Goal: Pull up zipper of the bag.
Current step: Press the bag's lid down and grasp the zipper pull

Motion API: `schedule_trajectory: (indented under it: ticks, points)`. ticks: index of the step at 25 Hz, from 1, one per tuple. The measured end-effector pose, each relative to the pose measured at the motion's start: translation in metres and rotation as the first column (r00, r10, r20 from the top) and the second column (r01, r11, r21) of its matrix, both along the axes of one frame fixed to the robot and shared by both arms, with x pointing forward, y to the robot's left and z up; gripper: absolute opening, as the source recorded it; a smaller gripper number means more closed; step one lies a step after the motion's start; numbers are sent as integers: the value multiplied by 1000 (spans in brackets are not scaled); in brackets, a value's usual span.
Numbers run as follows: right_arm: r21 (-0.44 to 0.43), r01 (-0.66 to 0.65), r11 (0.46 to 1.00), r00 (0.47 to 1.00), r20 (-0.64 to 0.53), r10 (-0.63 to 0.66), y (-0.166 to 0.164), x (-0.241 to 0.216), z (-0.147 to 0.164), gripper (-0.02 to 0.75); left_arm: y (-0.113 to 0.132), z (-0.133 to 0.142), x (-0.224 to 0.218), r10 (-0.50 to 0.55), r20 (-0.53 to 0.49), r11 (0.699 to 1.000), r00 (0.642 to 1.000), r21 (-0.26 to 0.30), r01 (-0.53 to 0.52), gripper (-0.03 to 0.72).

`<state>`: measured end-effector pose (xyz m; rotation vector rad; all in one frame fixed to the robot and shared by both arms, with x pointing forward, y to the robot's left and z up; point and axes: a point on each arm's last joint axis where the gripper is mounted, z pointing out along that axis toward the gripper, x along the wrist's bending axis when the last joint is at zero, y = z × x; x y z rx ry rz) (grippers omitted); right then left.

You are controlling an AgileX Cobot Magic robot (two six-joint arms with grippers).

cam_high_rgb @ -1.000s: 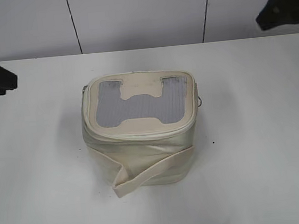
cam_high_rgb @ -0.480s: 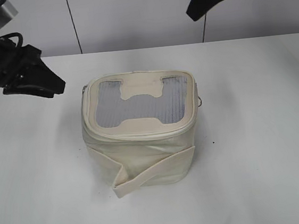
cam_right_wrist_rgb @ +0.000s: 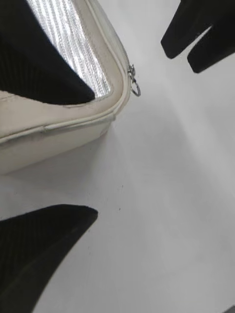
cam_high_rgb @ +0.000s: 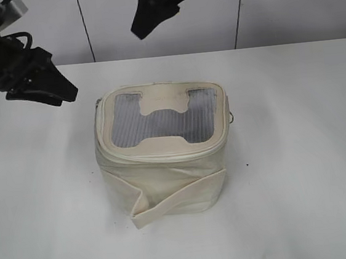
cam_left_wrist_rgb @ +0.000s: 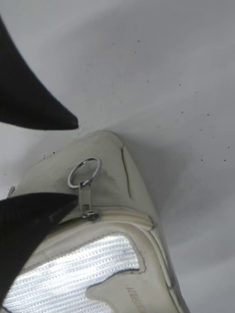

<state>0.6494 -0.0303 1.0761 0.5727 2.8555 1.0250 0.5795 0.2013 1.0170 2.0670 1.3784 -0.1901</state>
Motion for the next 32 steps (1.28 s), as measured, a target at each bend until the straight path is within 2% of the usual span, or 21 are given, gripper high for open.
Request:
schedule_trajectory:
  ticks: [3, 5, 22, 26, 32]
  points:
    - [-15, -30, 999, 999, -37, 29, 15, -2, -19, 501, 0, -6, 3, -2, -16, 1000, 1000, 5, 2, 385]
    - [-23, -40, 999, 998, -57, 38, 20, -2, -30, 501, 0, -9, 4, -3, -25, 1000, 1000, 8, 3, 402]
    - [-3, -77, 997, 981, -178, 75, 34, 6, -86, 501, 0, -13, 5, -8, -35, 1000, 999, 14, 8, 411]
    - [1, -77, 997, 980, -182, 76, 35, 7, -87, 499, 0, -13, 5, -8, -35, 1000, 999, 14, 8, 411]
    - [3, -62, 998, 979, -193, 62, 35, 7, -87, 451, 0, -13, 5, -8, -35, 1000, 999, 14, 8, 411]
